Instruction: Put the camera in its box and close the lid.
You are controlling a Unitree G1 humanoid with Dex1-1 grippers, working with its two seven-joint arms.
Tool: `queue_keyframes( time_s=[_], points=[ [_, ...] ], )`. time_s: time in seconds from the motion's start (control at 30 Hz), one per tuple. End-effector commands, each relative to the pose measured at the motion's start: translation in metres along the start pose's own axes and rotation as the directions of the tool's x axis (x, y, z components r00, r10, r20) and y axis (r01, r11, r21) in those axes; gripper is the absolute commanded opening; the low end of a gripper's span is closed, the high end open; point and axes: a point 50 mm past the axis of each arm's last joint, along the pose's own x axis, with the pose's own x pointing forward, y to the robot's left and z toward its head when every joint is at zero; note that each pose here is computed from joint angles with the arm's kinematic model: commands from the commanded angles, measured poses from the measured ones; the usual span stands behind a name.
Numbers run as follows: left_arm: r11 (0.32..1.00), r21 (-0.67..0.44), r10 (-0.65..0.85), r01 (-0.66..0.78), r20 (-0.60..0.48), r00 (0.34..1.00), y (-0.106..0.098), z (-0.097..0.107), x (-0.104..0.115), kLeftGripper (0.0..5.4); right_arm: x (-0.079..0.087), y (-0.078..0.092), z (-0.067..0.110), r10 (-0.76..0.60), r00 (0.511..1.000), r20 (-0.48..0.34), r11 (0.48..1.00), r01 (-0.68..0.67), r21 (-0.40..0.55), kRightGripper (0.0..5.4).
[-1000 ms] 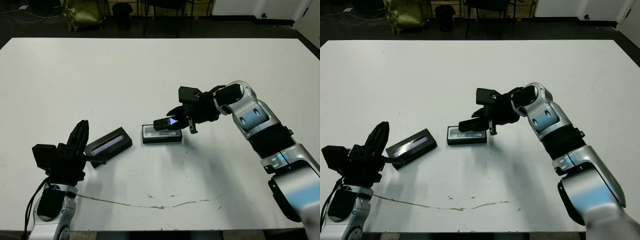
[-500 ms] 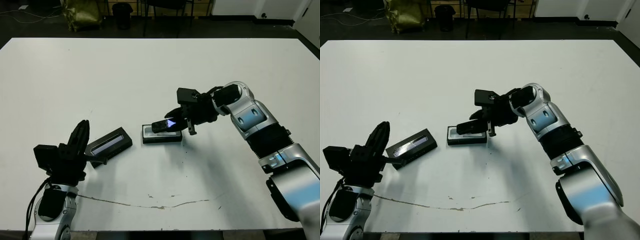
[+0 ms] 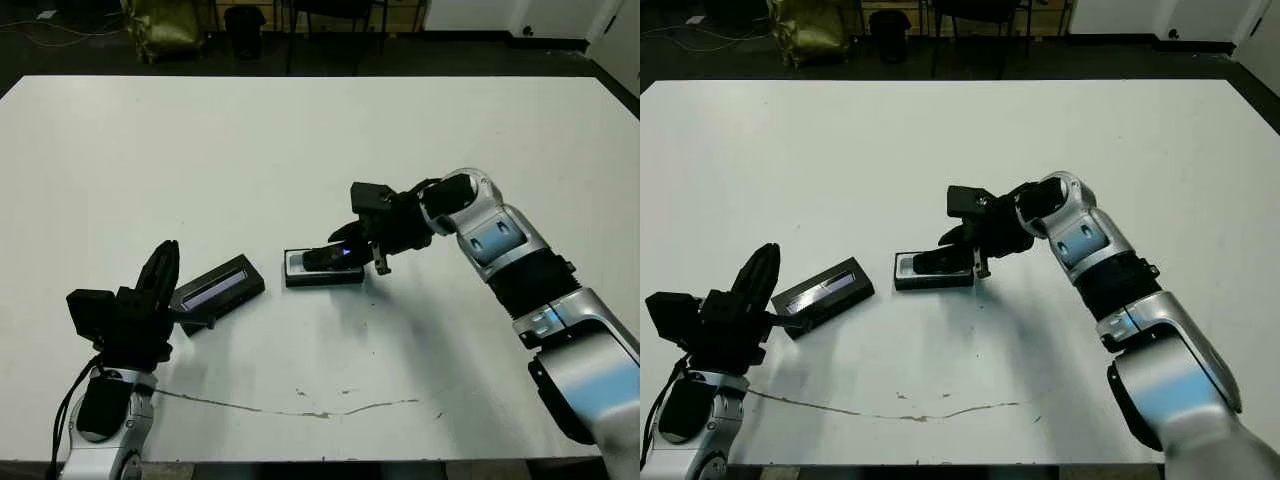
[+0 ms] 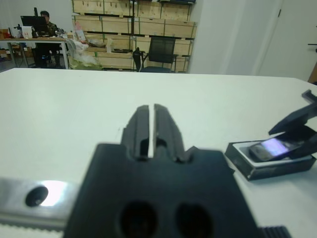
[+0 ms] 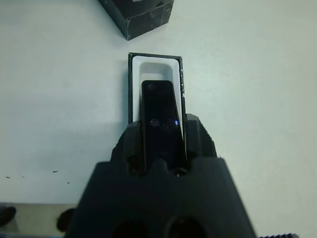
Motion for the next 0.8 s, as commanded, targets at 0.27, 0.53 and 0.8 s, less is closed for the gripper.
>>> queue_keyframes(
  time_s=[0.27, 0.53, 0.8],
  points=[
    [1.0, -0.006, 0.005, -0.005, -0.025, 1.0, 0.001, -0.005, -0.002, 0.0, 0.017, 0.008, -0.01, 0.036, 0.998, -0.042, 0.999, -0.035, 0.024, 0.73],
    [1.0, 0.004, 0.003, -0.003, -0.028, 1.0, 0.001, -0.006, -0.003, 0.0, 0.033, 0.009, -0.004, 0.05, 0.998, -0.032, 0.998, -0.049, 0.026, 0.73],
    [1.0, 0.006, -0.001, 0.001, -0.019, 1.0, 0.002, -0.007, -0.003, 0.0, 0.043, 0.013, -0.002, 0.058, 0.998, -0.018, 0.998, -0.058, 0.013, 0.73]
  ],
)
